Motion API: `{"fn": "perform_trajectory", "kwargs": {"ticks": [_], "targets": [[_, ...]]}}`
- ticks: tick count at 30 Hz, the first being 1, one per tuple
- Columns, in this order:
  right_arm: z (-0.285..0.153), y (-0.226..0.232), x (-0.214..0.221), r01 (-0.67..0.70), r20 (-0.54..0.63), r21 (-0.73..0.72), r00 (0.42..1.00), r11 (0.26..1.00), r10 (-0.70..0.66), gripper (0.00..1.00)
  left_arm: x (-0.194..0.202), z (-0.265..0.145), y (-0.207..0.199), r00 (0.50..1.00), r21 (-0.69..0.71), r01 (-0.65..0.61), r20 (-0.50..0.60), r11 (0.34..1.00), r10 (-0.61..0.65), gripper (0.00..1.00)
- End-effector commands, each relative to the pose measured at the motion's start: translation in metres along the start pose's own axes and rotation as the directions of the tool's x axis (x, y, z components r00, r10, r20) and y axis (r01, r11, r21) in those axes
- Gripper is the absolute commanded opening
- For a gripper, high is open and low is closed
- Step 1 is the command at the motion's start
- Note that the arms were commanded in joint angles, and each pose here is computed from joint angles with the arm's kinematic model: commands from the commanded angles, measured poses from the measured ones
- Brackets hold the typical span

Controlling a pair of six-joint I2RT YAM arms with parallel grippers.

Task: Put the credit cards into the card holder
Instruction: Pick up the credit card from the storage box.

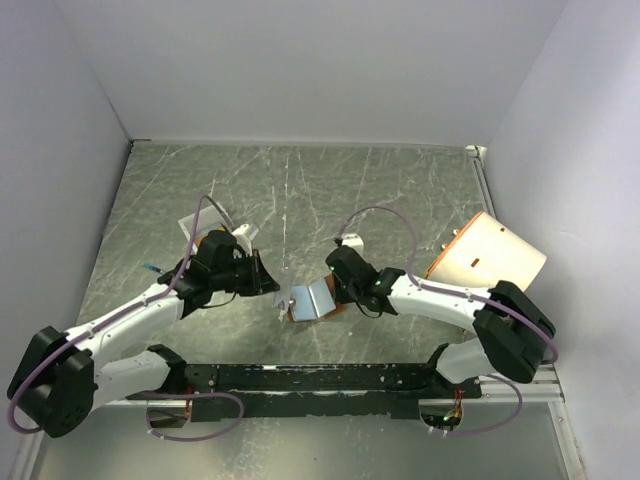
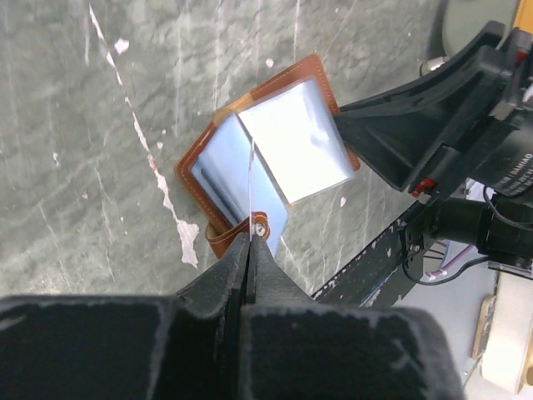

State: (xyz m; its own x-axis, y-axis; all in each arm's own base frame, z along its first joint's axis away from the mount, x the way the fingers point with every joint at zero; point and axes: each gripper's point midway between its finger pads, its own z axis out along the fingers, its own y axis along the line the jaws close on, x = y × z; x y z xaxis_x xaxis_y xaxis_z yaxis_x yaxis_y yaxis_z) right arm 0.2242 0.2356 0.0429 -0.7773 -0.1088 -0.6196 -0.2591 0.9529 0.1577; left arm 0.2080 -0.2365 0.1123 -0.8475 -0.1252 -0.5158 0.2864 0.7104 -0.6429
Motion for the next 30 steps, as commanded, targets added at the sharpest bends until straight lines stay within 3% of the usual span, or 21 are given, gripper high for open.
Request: {"fn": "perform_trajectory", "kwargs": {"ticks": [1,6,11,21,30], "targets": [[-0.008,0.006,0.010,-0.104,-0.007,-0.054,0.995,0.993,0.104,0.14,-0.002,0.007,-0.006,0.998,0.039,0.054,0.040,0.998,-0.056,0.07],[-0.012,0.013,0.022,-0.161,-0.023,-0.105,0.987,0.981,0.160,0.16,0.002,0.011,-0.022,0.993,0.170,0.095,0.055,0.981,-0.106,0.07],[-0.015,0.015,0.019,-0.163,-0.016,-0.113,0.987,0.980,0.162,0.18,0.004,0.022,-0.019,0.994,0.139,0.091,0.040,0.986,-0.097,0.07],[-0.034,0.016,-0.004,-0.128,0.038,-0.112,0.990,0.985,0.133,0.29,0.012,0.038,-0.044,0.995,0.232,0.097,-0.001,0.968,-0.100,0.07],[-0.076,0.055,-0.034,-0.184,0.086,-0.372,0.969,0.910,0.231,0.41,0.018,0.040,-0.047,0.995,0.266,0.090,0.006,0.960,-0.095,0.07]]}}
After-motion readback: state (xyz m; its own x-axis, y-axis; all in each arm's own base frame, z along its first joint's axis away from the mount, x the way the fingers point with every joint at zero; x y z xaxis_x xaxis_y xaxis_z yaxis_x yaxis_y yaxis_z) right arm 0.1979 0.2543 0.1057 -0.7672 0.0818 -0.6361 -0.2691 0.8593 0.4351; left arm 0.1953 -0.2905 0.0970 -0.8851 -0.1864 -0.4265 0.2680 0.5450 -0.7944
